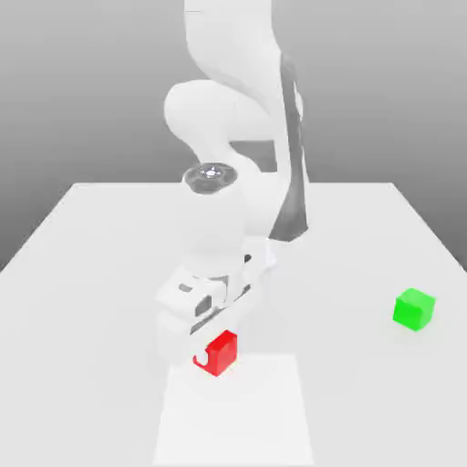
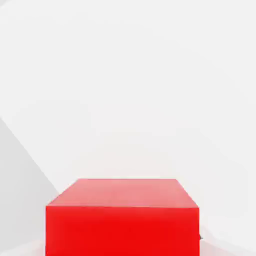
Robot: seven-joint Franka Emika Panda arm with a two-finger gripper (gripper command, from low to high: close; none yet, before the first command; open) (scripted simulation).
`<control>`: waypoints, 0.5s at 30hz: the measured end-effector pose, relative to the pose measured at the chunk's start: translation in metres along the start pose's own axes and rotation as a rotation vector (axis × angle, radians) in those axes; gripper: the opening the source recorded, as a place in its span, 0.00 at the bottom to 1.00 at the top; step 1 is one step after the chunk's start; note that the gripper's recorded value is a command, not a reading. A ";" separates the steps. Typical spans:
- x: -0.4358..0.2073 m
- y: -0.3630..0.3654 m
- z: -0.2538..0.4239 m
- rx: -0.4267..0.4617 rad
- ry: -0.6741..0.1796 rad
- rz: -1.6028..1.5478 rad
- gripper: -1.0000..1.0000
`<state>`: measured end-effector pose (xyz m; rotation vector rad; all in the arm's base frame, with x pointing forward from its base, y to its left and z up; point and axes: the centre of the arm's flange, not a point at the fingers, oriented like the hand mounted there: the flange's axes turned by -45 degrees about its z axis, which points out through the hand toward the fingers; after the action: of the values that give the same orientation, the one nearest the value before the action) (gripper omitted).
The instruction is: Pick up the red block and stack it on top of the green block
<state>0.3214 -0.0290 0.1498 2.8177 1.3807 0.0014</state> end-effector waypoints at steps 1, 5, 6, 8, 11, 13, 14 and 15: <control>0.001 0.001 -0.004 -0.002 0.000 0.001 0.00; 0.002 0.005 -0.021 -0.006 -0.001 0.004 0.00; 0.002 0.005 -0.025 -0.006 -0.001 0.005 0.00; 0.002 0.005 -0.033 -0.006 -0.001 0.006 0.00; 0.002 0.004 -0.043 -0.004 -0.002 0.003 0.00; 0.001 0.002 -0.049 -0.002 -0.002 0.002 0.00; 0.000 0.001 -0.052 -0.001 -0.002 0.001 0.00; -0.001 0.000 -0.055 0.001 -0.001 0.000 0.00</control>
<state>0.3210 -0.0294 0.2044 2.8178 1.3810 -0.0010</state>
